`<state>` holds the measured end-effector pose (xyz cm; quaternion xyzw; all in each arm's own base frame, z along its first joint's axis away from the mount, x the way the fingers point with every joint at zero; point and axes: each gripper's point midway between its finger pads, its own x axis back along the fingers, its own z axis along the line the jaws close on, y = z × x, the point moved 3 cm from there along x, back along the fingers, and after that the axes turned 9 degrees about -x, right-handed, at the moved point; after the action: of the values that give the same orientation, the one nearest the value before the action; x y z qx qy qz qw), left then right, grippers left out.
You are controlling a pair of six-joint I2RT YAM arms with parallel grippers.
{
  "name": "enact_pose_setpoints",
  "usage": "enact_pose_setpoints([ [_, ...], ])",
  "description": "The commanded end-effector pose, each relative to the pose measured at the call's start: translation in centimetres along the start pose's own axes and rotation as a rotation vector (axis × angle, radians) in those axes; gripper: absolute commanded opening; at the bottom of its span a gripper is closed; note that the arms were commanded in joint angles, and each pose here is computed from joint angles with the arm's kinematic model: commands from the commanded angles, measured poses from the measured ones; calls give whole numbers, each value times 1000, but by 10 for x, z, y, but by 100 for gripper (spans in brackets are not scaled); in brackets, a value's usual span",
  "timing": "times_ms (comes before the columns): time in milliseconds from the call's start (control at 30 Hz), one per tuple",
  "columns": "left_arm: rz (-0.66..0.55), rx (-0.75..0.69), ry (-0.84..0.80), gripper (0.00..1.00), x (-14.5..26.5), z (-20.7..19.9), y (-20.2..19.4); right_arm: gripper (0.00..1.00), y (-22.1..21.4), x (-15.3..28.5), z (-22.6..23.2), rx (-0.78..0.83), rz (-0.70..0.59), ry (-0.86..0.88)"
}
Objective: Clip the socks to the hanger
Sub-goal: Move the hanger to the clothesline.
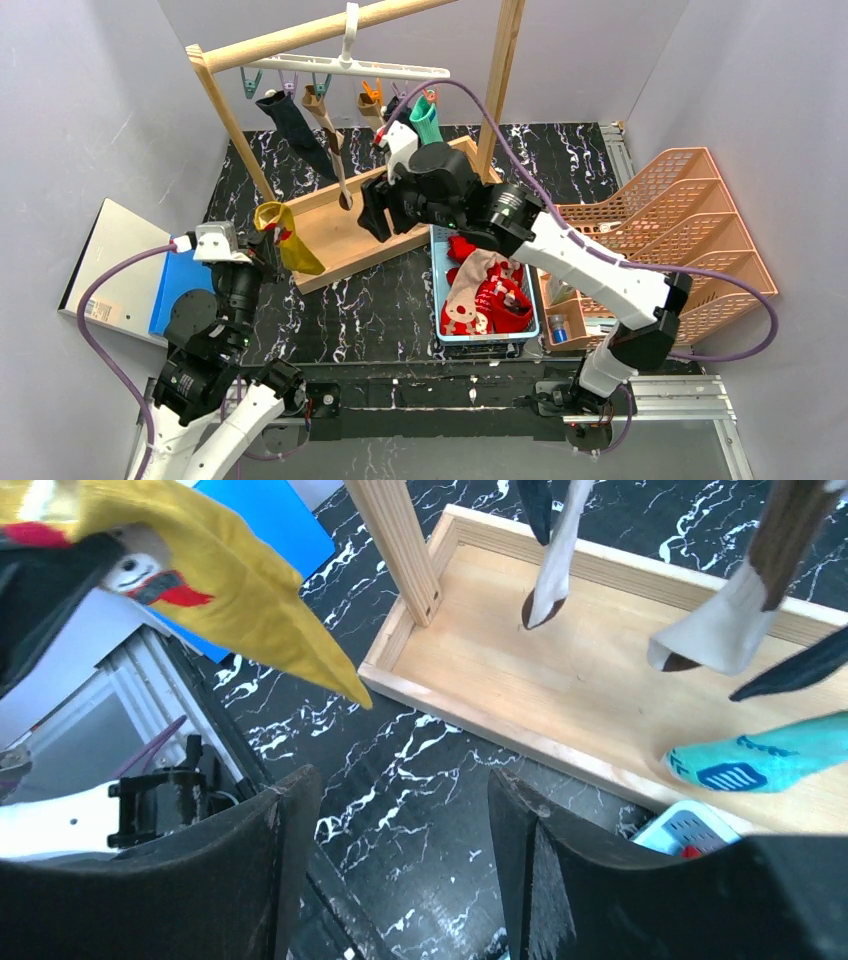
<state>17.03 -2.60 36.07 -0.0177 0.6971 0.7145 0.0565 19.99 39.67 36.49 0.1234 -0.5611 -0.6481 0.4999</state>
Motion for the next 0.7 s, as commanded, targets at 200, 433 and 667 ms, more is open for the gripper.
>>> enact_pose_setpoints([
  [200,-31,22,-66,0,-14,-16,18,98,192,199,33,438,-1192,81],
  [433,-24,44,-100,0,-19,-25,13,98,200,215,42,421,-1086,134],
  [667,-17,34,-9,0,-14,-9,15,87,202,141,16,221,-934,-48],
])
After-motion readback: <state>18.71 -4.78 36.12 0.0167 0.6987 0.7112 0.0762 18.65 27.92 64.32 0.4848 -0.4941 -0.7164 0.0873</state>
